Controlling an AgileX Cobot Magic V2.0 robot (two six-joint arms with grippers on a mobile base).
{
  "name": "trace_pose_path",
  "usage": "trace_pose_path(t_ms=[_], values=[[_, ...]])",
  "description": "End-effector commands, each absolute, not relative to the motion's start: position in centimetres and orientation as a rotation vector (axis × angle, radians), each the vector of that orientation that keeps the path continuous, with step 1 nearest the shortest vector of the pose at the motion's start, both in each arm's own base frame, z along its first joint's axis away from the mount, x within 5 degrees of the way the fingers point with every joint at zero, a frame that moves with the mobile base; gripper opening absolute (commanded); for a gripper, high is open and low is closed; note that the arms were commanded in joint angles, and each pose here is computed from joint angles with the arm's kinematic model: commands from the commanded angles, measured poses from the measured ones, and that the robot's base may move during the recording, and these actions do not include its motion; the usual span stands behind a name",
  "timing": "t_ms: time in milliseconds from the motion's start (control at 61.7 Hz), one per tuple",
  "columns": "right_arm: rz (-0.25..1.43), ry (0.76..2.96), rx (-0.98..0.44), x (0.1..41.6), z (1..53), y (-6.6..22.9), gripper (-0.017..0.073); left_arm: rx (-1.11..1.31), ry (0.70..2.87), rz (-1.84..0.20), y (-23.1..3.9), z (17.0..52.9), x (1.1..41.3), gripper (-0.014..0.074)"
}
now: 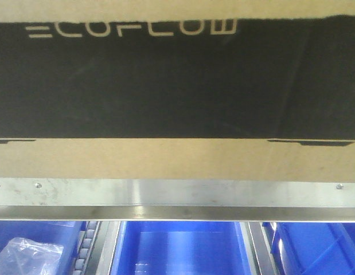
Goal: Grab box from left shelf to table start
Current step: 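Lift the box with both grippers and pull it off the shelf, then hold the box with both grippers while the base turns away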
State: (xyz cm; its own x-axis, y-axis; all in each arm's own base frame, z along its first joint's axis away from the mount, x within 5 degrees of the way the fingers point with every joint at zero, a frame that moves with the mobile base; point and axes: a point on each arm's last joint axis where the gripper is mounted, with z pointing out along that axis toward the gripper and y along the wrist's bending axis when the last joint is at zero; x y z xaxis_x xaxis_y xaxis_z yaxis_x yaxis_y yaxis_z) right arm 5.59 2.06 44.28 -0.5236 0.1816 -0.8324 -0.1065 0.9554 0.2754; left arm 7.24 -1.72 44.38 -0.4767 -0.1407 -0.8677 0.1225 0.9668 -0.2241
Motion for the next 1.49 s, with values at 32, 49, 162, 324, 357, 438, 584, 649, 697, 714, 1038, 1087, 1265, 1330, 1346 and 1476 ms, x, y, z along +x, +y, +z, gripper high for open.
trace_pose_path(t_ms=[32, 49, 162, 324, 357, 438, 584, 649, 697, 714, 1038, 1087, 1265, 1330, 1346, 1476], values=[[0.240, 1.988, 0.079, 5.87, 45.55, 1.16, 0.0026, -0.070, 1.791, -0.431, -1.65, 47.44, 6.61, -0.0085], [0.240, 1.988, 0.079, 5.87, 45.55, 1.16, 0.0026, -0.070, 1.791, -0.431, -1.65, 47.44, 6.61, -0.0085], [0.240, 1.988, 0.079, 5.87, 45.55, 1.16, 0.0026, -0.070, 1.791, -0.431, -1.65, 47.44, 6.61, -0.0085], [0.240, 1.988, 0.079, 5.87, 45.55, 1.16, 0.0026, -0.070, 1.791, -0.431, -1.65, 47.44, 6.61, -0.0085], [0.240, 1.988, 0.079, 5.87, 45.55, 1.16, 0.0026, -0.070, 1.791, -0.431, -1.65, 47.44, 6.61, -0.0085], [0.240, 1.988, 0.079, 5.87, 45.55, 1.16, 0.0026, -0.070, 1.791, -0.431, -1.65, 47.44, 6.61, -0.0085], [0.240, 1.988, 0.079, 5.87, 45.55, 1.16, 0.0026, -0.070, 1.791, -0.431, -1.65, 47.44, 6.61, -0.0085], [0.240, 1.988, 0.079, 5.87, 45.55, 1.16, 0.0026, -0.070, 1.791, -0.431, -1.65, 47.44, 6.61, -0.0085], [0.240, 1.988, 0.079, 5.87, 45.55, 1.16, 0.0026, -0.070, 1.791, -0.431, -1.65, 47.44, 6.61, -0.0085], [0.240, 1.988, 0.079, 5.87, 45.55, 1.16, 0.0026, -0.070, 1.791, -0.431, -1.65, 47.44, 6.61, -0.0085], [0.240, 1.993, 0.079, 5.85, 45.51, 1.17, 0.0026, -0.070, 1.791, -0.431, -1.65, 47.44, 6.61, -0.0085], [0.240, 1.995, 0.079, 5.85, 45.49, 1.17, 0.0026, -0.070, 1.791, -0.431, -1.65, 47.44, 6.61, -0.0085], [0.240, 1.995, 0.079, 5.85, 45.49, 1.17, 0.0026, -0.070, 1.791, -0.431, -1.65, 47.44, 6.61, -0.0085], [0.240, 1.995, 0.079, 5.85, 45.49, 1.17, 0.0026, -0.070, 1.791, -0.431, -1.65, 47.44, 6.61, -0.0085], [0.240, 1.995, 0.079, 5.85, 45.49, 1.17, 0.0026, -0.070, 1.791, -0.431, -1.65, 47.44, 6.61, -0.0085], [0.240, 1.995, 0.079, 5.85, 45.49, 1.17, 0.0026, -0.070, 1.791, -0.431, -1.65, 47.44, 6.61, -0.0085]])
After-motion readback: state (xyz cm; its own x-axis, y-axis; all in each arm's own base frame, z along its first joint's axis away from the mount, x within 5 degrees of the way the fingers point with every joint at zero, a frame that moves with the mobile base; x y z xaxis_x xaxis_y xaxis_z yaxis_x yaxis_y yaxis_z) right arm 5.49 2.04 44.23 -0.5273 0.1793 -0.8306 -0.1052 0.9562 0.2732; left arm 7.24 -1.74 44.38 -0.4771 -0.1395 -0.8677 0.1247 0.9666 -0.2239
